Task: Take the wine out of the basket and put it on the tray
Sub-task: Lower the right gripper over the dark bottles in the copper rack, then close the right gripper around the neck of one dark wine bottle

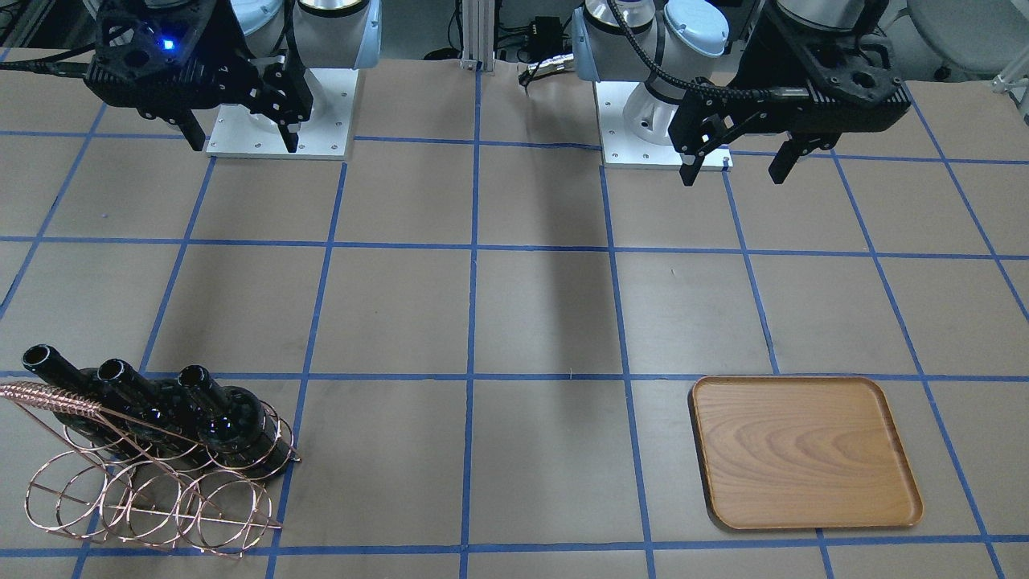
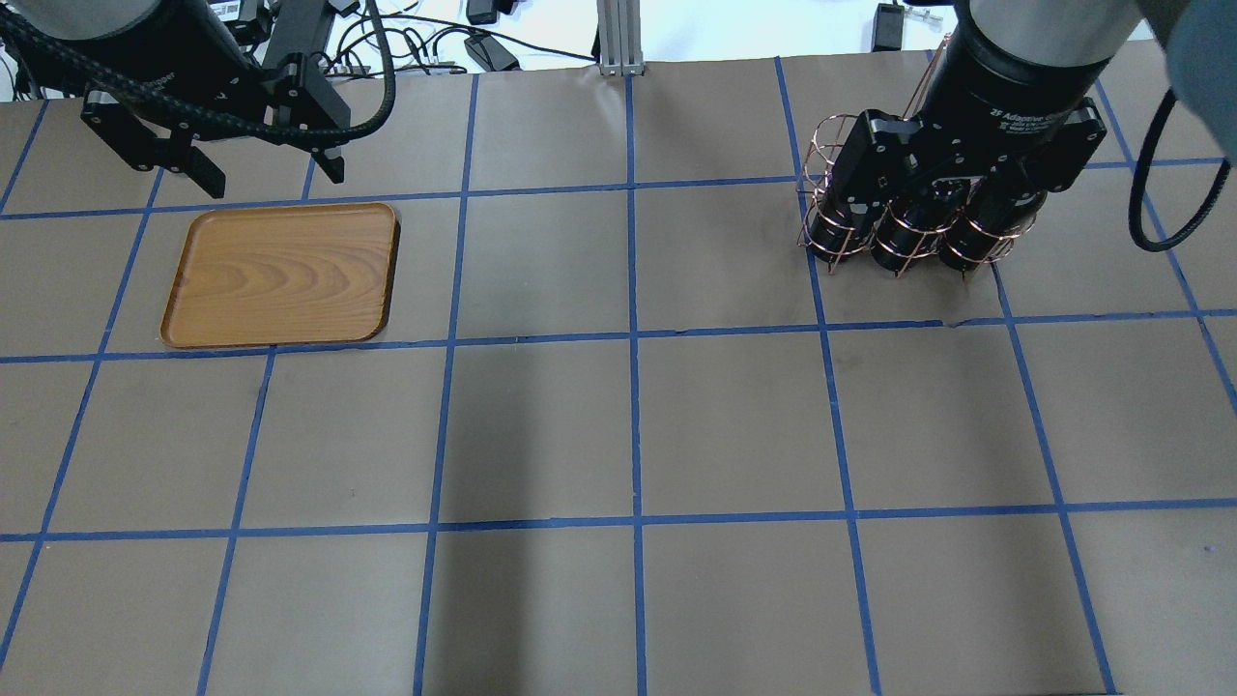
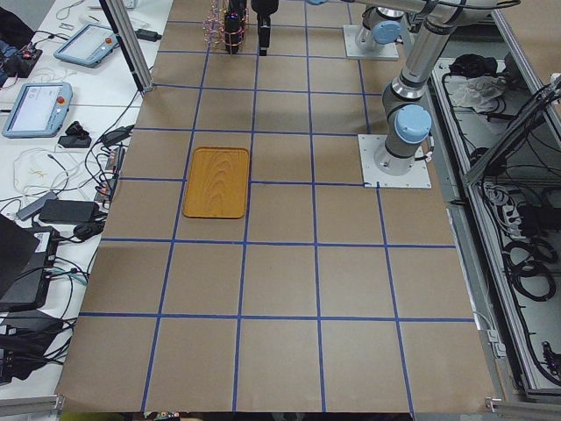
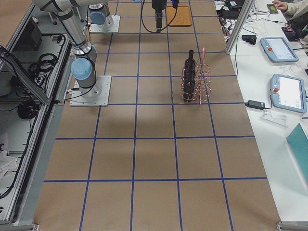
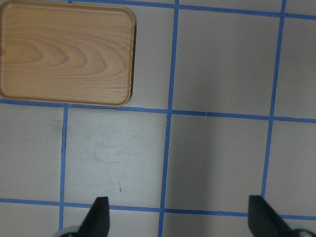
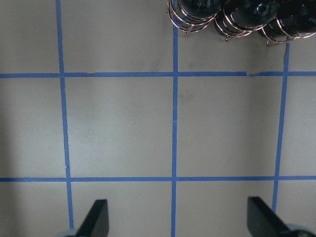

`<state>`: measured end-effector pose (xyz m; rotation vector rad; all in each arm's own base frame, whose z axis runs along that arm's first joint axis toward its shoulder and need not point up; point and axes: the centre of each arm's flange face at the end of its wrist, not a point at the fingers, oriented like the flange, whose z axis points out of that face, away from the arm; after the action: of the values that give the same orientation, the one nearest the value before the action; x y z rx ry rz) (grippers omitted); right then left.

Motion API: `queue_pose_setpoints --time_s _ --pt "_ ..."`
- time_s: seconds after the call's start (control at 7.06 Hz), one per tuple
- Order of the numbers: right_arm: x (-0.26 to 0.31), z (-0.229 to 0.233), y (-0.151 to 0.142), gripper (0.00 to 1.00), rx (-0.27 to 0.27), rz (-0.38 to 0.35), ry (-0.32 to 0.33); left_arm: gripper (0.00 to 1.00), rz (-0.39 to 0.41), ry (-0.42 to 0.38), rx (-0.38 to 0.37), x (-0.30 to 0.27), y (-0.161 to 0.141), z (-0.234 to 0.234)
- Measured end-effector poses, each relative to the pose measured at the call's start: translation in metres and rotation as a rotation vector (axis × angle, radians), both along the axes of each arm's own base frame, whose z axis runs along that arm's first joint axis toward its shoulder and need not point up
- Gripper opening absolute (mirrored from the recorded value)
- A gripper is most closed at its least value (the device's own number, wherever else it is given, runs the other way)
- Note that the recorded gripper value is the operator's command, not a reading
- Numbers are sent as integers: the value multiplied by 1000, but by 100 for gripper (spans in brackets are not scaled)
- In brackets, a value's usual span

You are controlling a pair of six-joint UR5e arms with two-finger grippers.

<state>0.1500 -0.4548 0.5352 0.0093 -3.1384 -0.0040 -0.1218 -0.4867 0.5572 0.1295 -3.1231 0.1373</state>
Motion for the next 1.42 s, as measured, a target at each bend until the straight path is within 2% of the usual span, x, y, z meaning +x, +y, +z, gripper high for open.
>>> queue_pose_setpoints --time_s 0.28,0.57,0.71,0.85,0.99,1.42 --pt "0 -4 -2 100 -6 6 1 100 0 0 0 0 0 0" --pt "-14 -13 -30 100 -75 8 60 100 1 0 0 1 0 0" --pt "-33 -27 -52 100 -79 -14 90 100 1 1 0 1 -1 0" --pt "-58 -43 -71 100 -59 -35 97 100 1 1 0 1 -1 -1" --pt "-81 -61 -89 100 -45 -32 96 100 2 2 0 1 -2 -1" --pt "-107 -101 -129 97 -58 -15 90 100 2 1 0 1 -1 0"
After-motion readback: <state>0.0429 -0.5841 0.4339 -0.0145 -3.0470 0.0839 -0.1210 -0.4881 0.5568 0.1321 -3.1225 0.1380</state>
